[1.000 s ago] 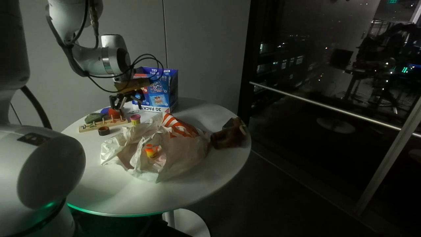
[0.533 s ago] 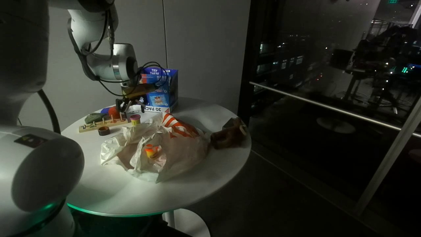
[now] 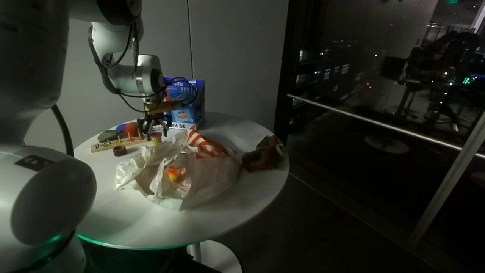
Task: Put the two yellow containers in the plastic, then lift the plastic
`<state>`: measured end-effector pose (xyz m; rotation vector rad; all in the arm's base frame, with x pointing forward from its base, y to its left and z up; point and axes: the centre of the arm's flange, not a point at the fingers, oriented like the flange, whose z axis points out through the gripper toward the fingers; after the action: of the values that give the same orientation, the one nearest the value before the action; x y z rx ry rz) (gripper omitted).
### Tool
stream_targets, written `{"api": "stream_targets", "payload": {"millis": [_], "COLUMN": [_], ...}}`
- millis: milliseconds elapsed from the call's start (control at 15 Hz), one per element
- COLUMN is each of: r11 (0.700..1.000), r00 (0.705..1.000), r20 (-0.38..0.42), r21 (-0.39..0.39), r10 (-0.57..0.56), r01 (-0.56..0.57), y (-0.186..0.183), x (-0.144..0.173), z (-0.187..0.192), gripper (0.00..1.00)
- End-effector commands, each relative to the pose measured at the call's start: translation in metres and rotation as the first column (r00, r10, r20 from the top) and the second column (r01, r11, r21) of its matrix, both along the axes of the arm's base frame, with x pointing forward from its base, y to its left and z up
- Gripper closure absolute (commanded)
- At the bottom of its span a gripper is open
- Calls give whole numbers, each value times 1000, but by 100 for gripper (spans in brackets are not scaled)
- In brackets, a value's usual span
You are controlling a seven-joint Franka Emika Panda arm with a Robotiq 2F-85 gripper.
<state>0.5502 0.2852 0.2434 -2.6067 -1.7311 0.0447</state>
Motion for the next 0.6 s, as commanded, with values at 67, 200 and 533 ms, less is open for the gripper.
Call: {"api": "stream_targets", "payload": {"millis": [67, 200, 533], "r11": [1000, 1000, 1000], "r00": [1000, 1000, 1000], "r20": [-17, -16, 7], "r21": [11, 16, 5], "r10": [20, 23, -1], "r01": [-20, -22, 1], "y": [9, 10, 7], "x": [4, 0, -19], "z": [14, 20, 55], "gripper": [58, 72, 76]}}
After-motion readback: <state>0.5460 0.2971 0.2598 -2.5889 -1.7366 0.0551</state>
